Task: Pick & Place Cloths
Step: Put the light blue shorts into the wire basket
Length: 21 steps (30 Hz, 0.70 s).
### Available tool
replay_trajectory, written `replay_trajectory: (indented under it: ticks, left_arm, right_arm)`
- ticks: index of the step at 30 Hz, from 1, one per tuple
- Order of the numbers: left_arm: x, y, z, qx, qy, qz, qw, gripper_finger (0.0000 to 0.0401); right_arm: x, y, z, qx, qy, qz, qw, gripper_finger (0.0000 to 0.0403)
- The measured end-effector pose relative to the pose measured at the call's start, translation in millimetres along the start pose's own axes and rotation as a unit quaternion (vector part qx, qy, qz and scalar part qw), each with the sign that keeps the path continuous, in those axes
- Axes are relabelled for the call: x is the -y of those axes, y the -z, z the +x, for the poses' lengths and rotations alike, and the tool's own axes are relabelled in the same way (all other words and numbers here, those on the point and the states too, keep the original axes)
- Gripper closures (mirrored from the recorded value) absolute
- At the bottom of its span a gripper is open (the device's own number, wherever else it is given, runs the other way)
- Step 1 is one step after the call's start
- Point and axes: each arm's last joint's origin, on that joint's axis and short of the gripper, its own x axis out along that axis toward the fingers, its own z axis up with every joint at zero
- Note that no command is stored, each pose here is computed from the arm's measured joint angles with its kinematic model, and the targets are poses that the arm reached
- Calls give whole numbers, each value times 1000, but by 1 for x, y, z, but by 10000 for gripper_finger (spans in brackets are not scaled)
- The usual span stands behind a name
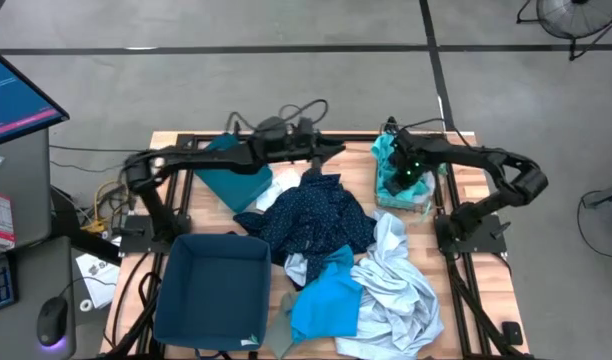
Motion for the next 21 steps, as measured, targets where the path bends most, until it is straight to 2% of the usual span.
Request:
replay_trajectory:
  ticks: [6, 9, 14, 17, 21]
  left_arm:
    - [-26, 14, 40, -1, -30, 3, 1000, 325]
    - [-39, 31, 53, -33, -52, 1, 998, 329]
    - [-60, 51, 61, -83, -116, 3, 990, 371]
    - [-75, 57, 65, -85, -131, -19, 988, 396]
    - [-88, 65, 75, -84, -125, -50, 987, 398]
  right_arm:
    - [-10, -9, 11, -8, 7, 6, 1000, 331]
    - [-13, -13, 12, -3, 6, 15, 1000, 331]
    - [-13, -17, 8, 28, 0, 25, 999, 332]
    - [-13, -19, 7, 43, -2, 33, 999, 332]
    - [-16, -21, 13, 34, -8, 36, 999, 332]
